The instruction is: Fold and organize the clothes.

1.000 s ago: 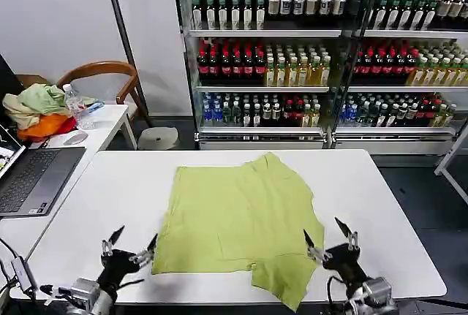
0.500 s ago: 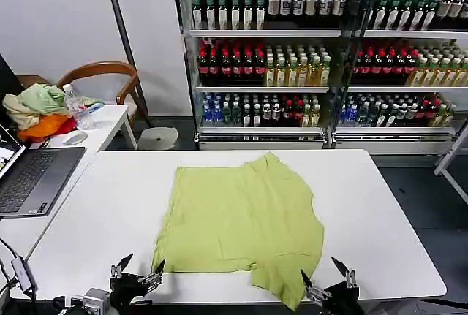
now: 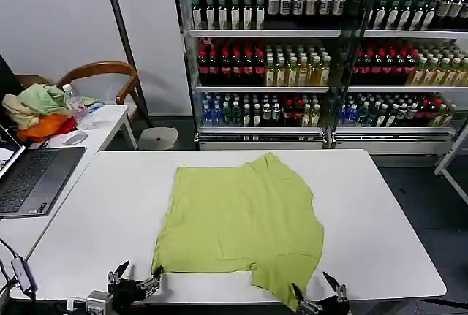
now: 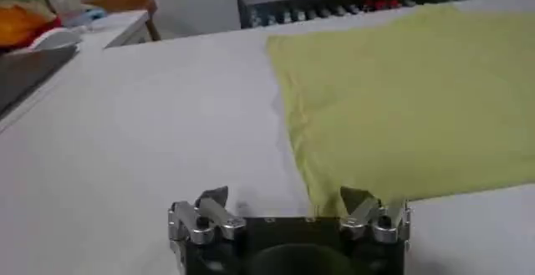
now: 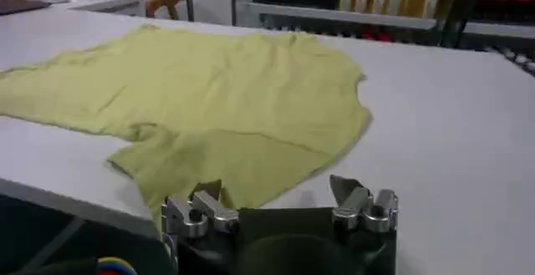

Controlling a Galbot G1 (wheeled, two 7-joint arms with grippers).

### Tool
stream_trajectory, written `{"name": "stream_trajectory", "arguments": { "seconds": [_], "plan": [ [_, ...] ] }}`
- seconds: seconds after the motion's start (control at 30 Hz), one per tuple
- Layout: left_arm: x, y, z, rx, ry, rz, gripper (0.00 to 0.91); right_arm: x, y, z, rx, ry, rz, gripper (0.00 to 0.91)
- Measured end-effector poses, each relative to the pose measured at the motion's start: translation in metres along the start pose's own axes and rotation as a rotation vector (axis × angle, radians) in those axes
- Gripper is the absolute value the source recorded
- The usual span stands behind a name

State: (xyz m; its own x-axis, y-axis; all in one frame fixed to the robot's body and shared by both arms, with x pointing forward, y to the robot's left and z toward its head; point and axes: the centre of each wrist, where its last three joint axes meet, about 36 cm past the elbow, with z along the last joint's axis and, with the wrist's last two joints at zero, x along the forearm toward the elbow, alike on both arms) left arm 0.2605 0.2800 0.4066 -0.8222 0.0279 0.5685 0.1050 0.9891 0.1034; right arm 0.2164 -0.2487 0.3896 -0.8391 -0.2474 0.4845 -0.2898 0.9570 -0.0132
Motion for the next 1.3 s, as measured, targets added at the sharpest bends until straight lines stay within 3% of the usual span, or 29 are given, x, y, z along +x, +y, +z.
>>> {"name": "stream_trajectory", "arguments": {
  "seconds": [0.03, 0.07, 0.1, 0.13, 0.87, 1.1, 1.3],
  "plan": [
    [-0.001, 0.0, 0.001, 0.001, 0.004, 0.0, 0.907, 0.0, 0.001, 0.0, -0.002, 0.002, -0.001, 0.856],
    [-0.001, -0.001, 0.001, 0.001, 0.005, 0.001, 0.101, 0.0, 0.001, 0.001, -0.006, 0.005, -0.004, 0.343],
    [-0.001, -0.002, 0.002, 0.001, 0.006, 0.0, 0.05, 0.0, 0.002, 0.001, -0.01, 0.006, -0.007, 0.141],
    [-0.001, -0.003, 0.002, 0.001, 0.007, -0.001, 0.05, -0.001, 0.003, 0.002, -0.012, 0.007, -0.009, 0.0],
    [-0.003, -0.017, 0.012, 0.008, -0.02, 0.041, 0.05, -0.007, 0.014, 0.001, -0.086, 0.005, -0.044, 0.0],
    [-0.004, -0.015, 0.01, -0.012, -0.05, 0.058, 0.05, -0.01, 0.009, -0.012, -0.081, -0.043, -0.049, 0.0],
    [-0.007, -0.006, -0.005, -0.024, -0.12, 0.079, 0.05, -0.018, -0.002, -0.029, -0.079, -0.09, -0.039, 0.0]
  ]
}}
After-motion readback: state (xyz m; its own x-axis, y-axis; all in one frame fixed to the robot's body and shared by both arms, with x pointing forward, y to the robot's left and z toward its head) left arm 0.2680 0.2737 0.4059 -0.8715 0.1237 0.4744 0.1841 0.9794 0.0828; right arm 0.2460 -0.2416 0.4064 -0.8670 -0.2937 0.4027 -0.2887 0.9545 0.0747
